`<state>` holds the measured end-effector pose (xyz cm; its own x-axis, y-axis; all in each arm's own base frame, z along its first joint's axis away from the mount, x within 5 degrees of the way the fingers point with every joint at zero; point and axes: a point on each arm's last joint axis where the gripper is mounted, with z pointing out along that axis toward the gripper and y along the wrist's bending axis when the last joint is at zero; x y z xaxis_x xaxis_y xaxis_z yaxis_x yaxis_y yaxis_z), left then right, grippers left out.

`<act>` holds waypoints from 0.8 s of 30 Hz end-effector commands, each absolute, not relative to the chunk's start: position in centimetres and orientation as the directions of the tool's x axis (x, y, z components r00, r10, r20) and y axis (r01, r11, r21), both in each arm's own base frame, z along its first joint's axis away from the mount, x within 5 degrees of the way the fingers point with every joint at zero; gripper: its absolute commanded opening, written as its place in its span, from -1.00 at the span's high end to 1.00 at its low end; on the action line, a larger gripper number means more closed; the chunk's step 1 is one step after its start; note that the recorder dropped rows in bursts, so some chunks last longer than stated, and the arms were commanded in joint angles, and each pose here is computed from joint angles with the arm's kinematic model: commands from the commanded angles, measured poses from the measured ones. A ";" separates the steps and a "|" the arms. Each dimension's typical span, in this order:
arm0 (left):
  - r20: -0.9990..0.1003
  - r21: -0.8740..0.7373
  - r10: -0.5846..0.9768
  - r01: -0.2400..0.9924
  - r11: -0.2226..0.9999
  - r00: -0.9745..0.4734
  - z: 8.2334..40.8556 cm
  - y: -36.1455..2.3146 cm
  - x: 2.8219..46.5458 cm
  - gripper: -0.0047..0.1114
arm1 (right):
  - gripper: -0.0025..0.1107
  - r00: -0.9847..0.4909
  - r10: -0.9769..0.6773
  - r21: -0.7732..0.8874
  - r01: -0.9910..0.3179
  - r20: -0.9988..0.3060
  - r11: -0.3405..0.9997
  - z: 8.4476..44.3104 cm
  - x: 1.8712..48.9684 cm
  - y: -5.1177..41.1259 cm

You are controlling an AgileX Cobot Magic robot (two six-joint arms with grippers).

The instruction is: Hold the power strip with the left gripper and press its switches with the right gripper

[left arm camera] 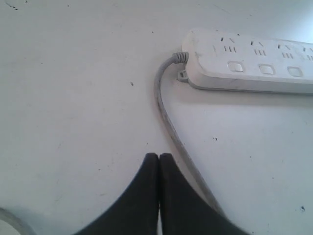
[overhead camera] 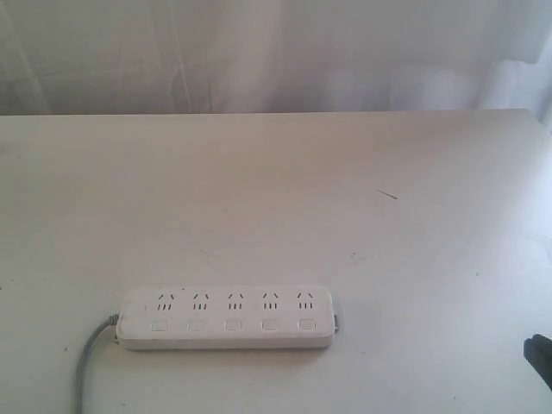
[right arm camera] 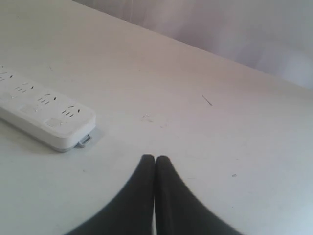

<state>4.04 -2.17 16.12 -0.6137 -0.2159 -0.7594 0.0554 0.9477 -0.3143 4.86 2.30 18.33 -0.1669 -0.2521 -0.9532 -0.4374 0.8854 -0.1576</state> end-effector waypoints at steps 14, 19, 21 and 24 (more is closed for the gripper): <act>-0.872 -0.087 -0.059 0.036 0.996 -0.486 16.7 -0.7 4.9 0.92 | 0.96 -0.232 -0.172 -0.119 -0.226 -0.957 0.967 18.1 5.2 1.1; -0.854 -0.131 -0.098 0.029 0.991 -0.512 15.4 -0.9 4.9 0.92 | 0.96 -0.249 -0.150 -0.119 -0.134 -0.957 0.984 18.1 5.3 0.6; -0.856 -0.125 -0.092 0.031 0.992 -0.508 15.5 -0.9 4.9 0.92 | 0.96 -0.253 -0.149 -0.121 -0.126 -0.956 0.985 18.1 5.3 0.6; -0.862 -0.111 -0.081 0.029 0.993 -0.501 15.5 -0.8 4.9 0.92 | 0.96 -0.254 -0.152 -0.123 -0.126 -0.955 0.984 18.1 5.3 0.5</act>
